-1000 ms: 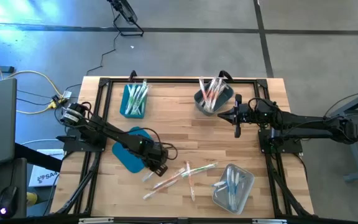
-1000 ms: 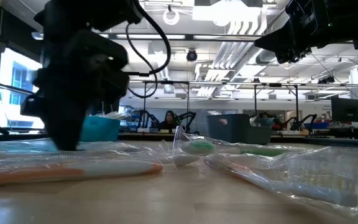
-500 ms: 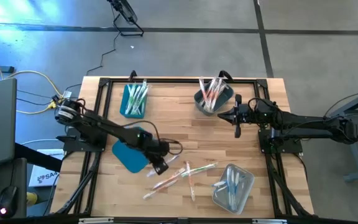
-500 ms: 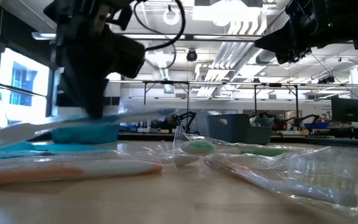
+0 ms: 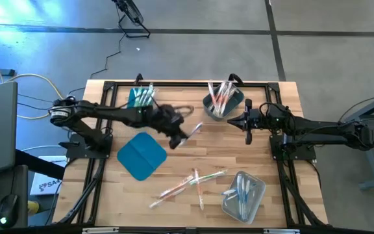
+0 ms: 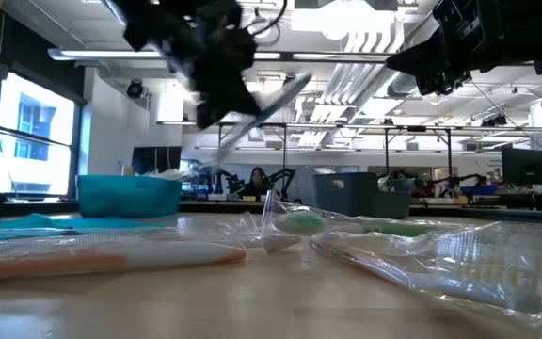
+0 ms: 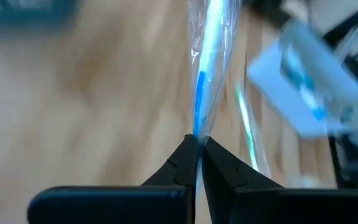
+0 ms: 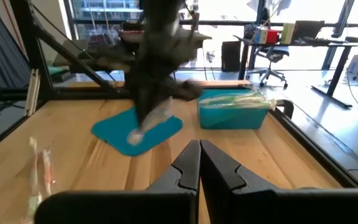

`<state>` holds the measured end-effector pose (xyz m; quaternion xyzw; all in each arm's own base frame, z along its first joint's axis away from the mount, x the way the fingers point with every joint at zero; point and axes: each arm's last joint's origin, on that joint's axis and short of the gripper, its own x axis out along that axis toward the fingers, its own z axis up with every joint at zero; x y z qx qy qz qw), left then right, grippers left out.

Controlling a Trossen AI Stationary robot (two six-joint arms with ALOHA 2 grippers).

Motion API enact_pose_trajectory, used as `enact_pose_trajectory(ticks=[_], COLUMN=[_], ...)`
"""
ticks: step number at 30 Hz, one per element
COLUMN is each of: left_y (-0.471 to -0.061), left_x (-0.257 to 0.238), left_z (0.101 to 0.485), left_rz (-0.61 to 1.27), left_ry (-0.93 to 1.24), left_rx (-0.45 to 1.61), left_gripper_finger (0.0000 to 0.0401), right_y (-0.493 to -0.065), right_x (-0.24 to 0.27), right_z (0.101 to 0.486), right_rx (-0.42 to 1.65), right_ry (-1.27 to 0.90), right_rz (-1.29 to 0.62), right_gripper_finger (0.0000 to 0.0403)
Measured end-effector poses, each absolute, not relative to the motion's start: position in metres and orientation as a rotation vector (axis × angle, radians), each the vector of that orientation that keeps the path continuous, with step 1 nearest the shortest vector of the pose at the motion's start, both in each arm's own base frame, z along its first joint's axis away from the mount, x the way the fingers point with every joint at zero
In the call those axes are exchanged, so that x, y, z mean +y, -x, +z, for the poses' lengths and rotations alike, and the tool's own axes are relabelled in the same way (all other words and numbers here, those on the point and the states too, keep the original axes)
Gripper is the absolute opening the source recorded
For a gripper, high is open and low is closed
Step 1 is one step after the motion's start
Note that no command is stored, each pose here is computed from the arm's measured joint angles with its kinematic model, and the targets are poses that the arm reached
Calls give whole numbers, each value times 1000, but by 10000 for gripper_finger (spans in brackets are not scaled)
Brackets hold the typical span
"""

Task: Pick & Place Toothbrushes
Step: Put the blue toothbrush into the light gray bin

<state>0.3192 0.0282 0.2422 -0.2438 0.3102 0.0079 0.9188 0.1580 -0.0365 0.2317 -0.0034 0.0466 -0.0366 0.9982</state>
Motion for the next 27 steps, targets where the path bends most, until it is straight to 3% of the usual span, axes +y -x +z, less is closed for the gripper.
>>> enact_pose_trajectory(ticks=[6, 27], left_y=[-324, -330], left_x=[59, 64], left_z=[257, 278], left_rz=[-9, -64], left_ry=[444, 283], left_rx=[437, 216], left_gripper_finger=[8, 8], right_y=[-159, -185], right_x=[-37, -46], right_z=[232, 227], right_rx=[91, 3], right_ry=[8, -39], right_rz=[-76, -158], right_gripper_finger=[2, 2])
